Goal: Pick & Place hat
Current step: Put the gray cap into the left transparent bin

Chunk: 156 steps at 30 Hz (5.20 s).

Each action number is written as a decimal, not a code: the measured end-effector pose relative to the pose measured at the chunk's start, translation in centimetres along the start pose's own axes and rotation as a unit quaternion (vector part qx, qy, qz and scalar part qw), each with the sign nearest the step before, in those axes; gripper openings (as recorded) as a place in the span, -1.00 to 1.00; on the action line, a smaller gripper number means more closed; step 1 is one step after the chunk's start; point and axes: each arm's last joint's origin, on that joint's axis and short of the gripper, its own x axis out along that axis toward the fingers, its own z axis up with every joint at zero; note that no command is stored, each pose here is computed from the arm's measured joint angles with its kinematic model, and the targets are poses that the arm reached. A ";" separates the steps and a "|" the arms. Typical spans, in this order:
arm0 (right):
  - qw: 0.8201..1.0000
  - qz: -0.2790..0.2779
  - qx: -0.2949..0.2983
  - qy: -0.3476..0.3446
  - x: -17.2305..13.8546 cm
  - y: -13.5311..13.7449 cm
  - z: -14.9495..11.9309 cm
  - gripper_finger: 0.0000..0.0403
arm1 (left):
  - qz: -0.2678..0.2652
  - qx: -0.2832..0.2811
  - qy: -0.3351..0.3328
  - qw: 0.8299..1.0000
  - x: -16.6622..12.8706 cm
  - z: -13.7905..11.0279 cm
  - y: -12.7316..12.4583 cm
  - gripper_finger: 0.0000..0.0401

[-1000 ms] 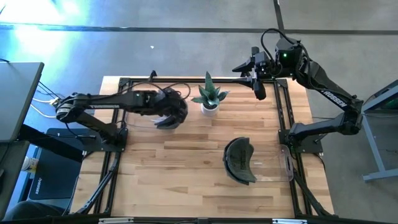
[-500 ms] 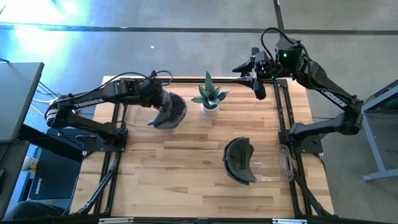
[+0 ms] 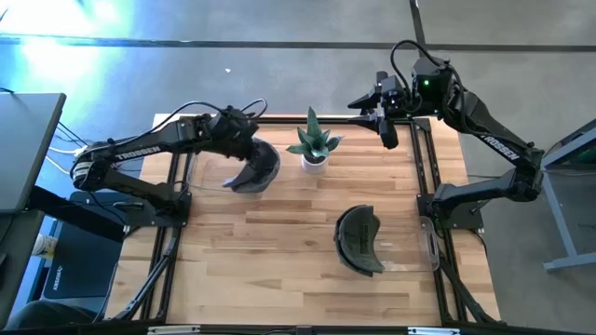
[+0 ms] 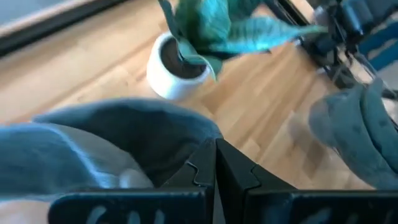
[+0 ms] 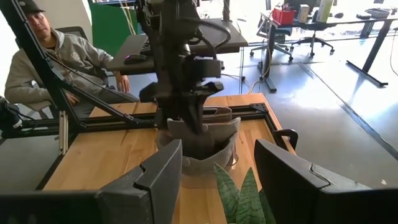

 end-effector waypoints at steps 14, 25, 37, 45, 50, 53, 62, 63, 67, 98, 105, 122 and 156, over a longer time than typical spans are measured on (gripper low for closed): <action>1.000 0.003 0.016 0.009 0.8 -0.4 -0.3 -0.03 | 0.337 -0.111 0.092 0.930 -8.2 -0.1 3.2 -1.00; 1.000 0.004 0.027 0.010 0.9 -0.4 -0.3 -0.03 | 0.361 -0.123 0.181 0.907 -4.9 -3.1 5.8 -1.00; 1.000 0.004 0.021 0.010 0.9 -0.4 -0.3 -0.03 | 0.435 -0.059 0.221 0.871 -3.5 -4.5 8.7 -1.00; 1.000 0.004 0.020 0.009 0.9 -0.4 -0.3 -0.03 | 0.327 0.031 0.196 0.924 -1.2 -5.1 9.2 -1.00; 1.000 0.003 0.020 0.010 0.9 -0.4 -0.3 -0.03 | 0.181 0.098 0.092 0.974 -1.0 -3.3 7.3 -1.00; 1.000 0.003 0.020 0.009 0.9 -0.4 -0.3 -0.03 | 0.085 0.104 0.046 0.990 -0.9 -2.3 6.3 -1.00; 1.000 0.001 0.020 0.009 0.9 -0.4 -0.3 -0.03 | 0.036 0.115 0.076 0.990 2.6 -2.2 5.1 -1.00; 1.000 0.001 0.020 0.009 0.9 -0.4 -0.3 -0.03 | 0.033 0.119 0.077 0.989 3.1 -2.2 4.9 -1.00; 1.000 0.001 0.022 0.009 0.9 -0.4 -0.3 -0.03 | -0.032 0.149 0.049 0.987 4.8 -1.8 3.2 -1.00; 0.999 0.003 0.040 0.000 1.0 -0.5 -0.1 -0.03 | 0.009 0.086 0.030 0.996 2.1 -2.9 2.1 -1.00; 0.999 0.013 0.040 0.003 1.5 -0.2 -0.2 -0.03 | -0.110 0.109 0.060 0.986 5.7 -3.1 -0.3 -1.00; 0.999 0.028 0.034 0.006 1.9 0.6 -0.2 -0.03 | -0.081 0.088 0.075 0.990 3.9 -3.0 1.1 -1.00; 0.999 -0.001 0.047 0.009 1.9 0.5 -0.2 -0.03 | -0.003 0.091 0.092 0.992 7.2 -3.3 1.9 -1.00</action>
